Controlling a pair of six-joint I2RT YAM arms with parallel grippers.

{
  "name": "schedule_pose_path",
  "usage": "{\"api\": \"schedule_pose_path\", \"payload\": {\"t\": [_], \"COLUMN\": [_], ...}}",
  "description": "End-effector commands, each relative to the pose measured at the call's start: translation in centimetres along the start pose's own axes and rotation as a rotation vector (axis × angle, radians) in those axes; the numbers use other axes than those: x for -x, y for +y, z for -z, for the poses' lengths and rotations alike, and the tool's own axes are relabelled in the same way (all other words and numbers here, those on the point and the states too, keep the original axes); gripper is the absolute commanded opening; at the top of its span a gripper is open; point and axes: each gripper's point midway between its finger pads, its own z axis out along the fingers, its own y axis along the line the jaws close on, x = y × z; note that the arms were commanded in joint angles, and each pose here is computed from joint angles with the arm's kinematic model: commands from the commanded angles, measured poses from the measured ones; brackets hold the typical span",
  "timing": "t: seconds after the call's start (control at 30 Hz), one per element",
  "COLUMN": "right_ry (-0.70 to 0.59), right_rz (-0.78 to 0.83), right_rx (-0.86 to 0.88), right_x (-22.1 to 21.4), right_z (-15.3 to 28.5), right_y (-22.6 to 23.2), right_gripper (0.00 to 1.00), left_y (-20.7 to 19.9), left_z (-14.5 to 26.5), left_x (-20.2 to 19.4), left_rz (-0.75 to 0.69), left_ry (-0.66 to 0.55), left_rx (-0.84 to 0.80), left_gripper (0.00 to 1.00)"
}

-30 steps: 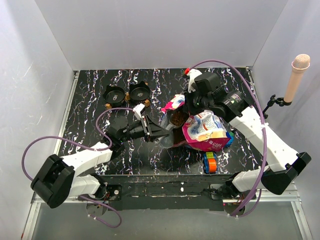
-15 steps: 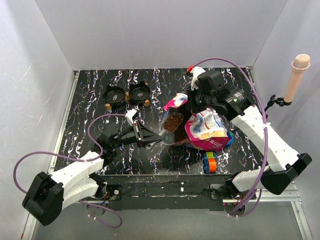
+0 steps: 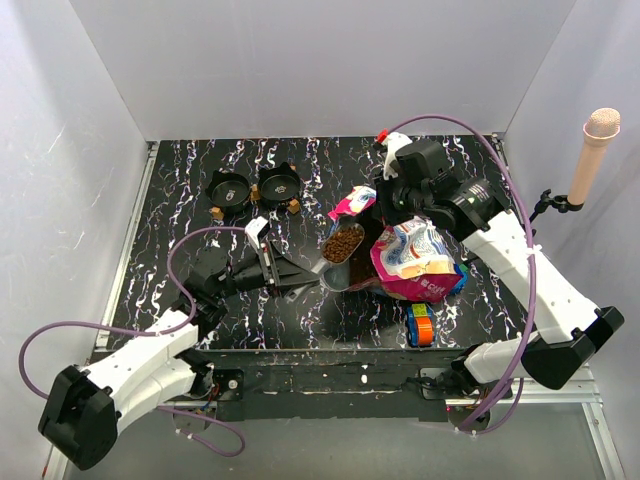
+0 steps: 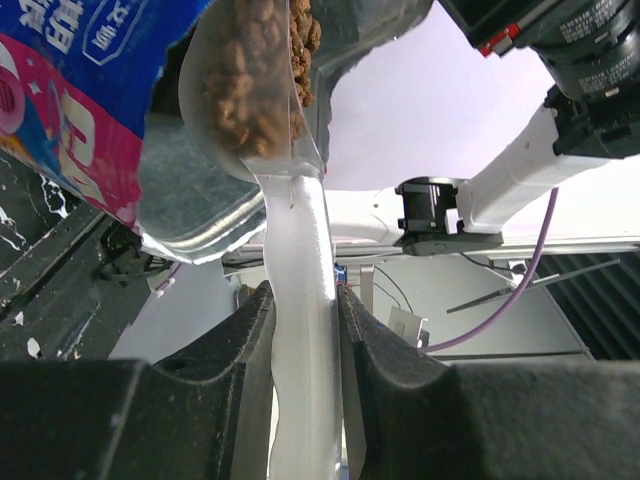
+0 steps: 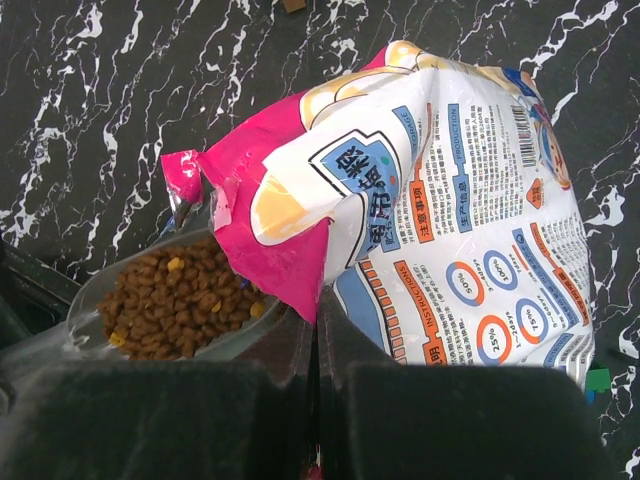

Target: Serve the pet food

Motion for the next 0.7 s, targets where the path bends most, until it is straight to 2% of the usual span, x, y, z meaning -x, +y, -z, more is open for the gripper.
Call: {"api": "schedule_pose_path", "payload": {"t": [0.0, 0.4, 0.67], "right_ry": [-0.198, -0.117, -0.082], "right_rz": [-0.043, -0.116, -0.118], "right_rx": [0.046, -0.068, -0.084], "right_x": [5.4, 4.8, 3.2], "right_z": [3.7, 1.6, 0.5], "right_y": [1.2, -0.3, -0.9], "right_gripper": [0.01, 0.01, 0.01], "left_y": [-2.8, -6.5, -9.6], "left_z": [0.5, 1.6, 1.7], "left_x": [-0.6, -1.3, -0.5], "left_rz": [-0.070, -0.113, -0.147], "left_ry": [0.031, 0.039, -0.009], "left_rx": [-0.053, -0.127, -0.160], "left_gripper": [0.00, 0.00, 0.00]}}
